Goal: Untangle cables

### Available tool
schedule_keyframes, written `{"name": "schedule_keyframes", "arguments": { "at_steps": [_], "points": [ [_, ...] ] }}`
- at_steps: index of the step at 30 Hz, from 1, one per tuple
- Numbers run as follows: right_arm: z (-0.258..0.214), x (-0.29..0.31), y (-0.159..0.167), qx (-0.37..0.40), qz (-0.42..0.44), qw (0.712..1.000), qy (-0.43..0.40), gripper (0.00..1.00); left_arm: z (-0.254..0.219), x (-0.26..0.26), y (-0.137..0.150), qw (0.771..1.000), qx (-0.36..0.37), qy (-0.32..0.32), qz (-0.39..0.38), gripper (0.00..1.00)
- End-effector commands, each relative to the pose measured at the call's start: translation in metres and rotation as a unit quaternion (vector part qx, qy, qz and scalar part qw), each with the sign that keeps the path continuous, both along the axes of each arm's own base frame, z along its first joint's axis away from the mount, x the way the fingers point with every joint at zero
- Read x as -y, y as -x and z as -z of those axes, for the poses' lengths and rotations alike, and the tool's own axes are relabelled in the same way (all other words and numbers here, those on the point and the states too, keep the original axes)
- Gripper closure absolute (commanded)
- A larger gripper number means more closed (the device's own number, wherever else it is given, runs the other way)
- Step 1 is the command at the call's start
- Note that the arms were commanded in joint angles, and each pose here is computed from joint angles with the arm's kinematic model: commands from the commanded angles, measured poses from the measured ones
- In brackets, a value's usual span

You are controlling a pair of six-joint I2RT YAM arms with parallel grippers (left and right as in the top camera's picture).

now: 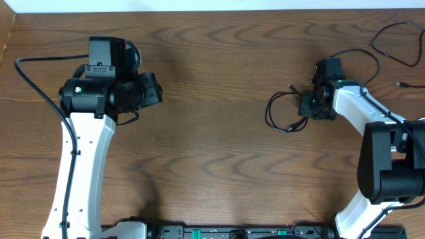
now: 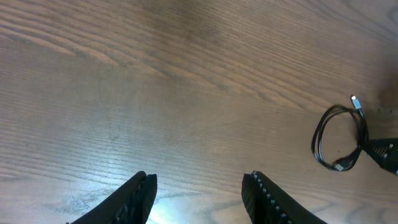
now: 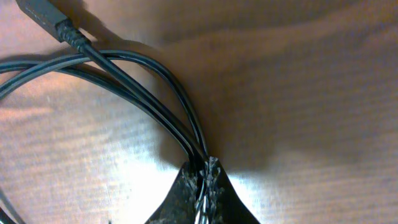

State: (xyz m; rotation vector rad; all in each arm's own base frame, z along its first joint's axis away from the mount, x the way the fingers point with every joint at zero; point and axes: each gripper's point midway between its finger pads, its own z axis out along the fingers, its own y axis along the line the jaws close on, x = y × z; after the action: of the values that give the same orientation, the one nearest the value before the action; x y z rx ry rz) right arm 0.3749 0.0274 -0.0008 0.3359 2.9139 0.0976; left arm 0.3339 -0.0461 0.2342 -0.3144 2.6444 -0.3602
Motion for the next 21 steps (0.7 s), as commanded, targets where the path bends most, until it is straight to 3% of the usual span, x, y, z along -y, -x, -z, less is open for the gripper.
{"name": "schedule_keyframes", "arguments": {
  "at_steps": [1, 3, 5, 6, 10, 14, 18, 21],
  "points": [
    [-0.023, -0.005, 0.003, 0.002, -0.007, 1.0, -0.008, 0.99, -0.001, -0.001, -0.001, 1.0, 0.0, -0.004, -0.003, 0.5],
    [-0.062, -0.014, -0.009, 0.041, -0.024, 0.998, -0.031, 0.99, -0.001, -0.001, -0.002, 1.0, 0.001, -0.004, -0.003, 0.5],
    [-0.16, -0.029, -0.027, 0.139, -0.046, 0.986, -0.076, 0.99, -0.001, -0.001, -0.002, 1.0, 0.002, -0.004, -0.003, 0.5],
    [-0.205, -0.03, -0.031, 0.188, -0.05, 0.977, -0.083, 0.99, -0.001, -0.001, -0.002, 1.0, 0.002, -0.004, -0.003, 0.5],
    [-0.305, -0.021, -0.026, 0.304, -0.036, 0.949, -0.076, 0.99, -0.001, -0.001, -0.002, 1.0, 0.002, -0.004, -0.003, 0.5],
    [-0.33, -0.007, -0.017, 0.333, -0.024, 0.94, -0.071, 0.99, -0.001, -0.001, -0.002, 1.0, 0.002, -0.004, -0.003, 0.5],
    [-0.309, -0.001, -0.008, 0.289, -0.013, 0.955, -0.069, 0.99, -0.002, -0.001, -0.003, 1.0, 0.004, -0.004, -0.003, 0.5],
    [-0.279, -0.006, -0.001, 0.226, -0.014, 0.971, -0.074, 0.79, -0.002, -0.001, -0.003, 1.0, 0.004, -0.004, -0.003, 0.5]
  ]
}}
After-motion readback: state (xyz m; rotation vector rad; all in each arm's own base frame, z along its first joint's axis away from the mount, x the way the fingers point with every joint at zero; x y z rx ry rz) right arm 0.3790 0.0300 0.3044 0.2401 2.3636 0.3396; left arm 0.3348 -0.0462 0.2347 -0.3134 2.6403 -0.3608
